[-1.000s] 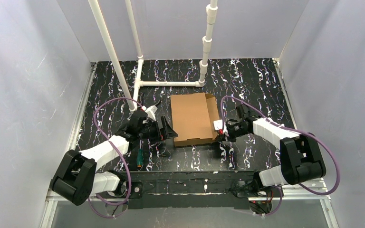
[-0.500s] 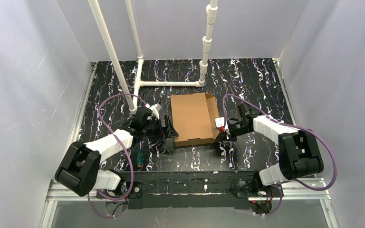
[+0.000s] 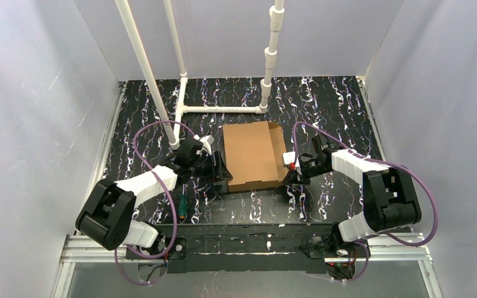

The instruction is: Fold the paper box

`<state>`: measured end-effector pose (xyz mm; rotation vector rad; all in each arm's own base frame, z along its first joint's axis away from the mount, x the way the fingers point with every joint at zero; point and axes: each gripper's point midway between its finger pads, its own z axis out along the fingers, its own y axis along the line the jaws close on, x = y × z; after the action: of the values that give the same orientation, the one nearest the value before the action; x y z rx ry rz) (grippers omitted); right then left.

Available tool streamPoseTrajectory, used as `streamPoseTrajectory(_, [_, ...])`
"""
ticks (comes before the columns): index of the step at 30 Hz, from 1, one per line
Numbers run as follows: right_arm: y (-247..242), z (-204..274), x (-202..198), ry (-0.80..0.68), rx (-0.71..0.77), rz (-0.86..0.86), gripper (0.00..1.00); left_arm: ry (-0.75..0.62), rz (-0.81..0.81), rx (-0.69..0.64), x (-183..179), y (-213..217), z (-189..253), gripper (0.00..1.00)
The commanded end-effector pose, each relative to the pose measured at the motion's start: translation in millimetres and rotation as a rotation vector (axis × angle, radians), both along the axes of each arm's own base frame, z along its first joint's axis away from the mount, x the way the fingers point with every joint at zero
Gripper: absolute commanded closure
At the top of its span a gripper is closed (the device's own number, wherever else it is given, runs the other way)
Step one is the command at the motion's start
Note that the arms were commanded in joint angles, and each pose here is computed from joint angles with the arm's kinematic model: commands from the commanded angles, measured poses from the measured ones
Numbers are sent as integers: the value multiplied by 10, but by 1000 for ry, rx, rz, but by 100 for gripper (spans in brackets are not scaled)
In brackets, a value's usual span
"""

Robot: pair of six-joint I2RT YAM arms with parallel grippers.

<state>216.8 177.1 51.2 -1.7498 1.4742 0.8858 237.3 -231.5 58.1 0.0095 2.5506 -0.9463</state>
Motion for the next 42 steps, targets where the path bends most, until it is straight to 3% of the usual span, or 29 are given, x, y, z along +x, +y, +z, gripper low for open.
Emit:
streamPoseTrajectory(1, [-99,-60,-17,50,-52,-24,99,57,21,86,-72,132,-204,50])
streamPoseTrajectory(24, [-92,-78,-1,136,-45,-61,99,88,-7,92,-86,105,-220,52])
streamPoseTrajectory(42, [163,41,44,63,-99,-22,99,95,-20,60,-74,36,-176,53])
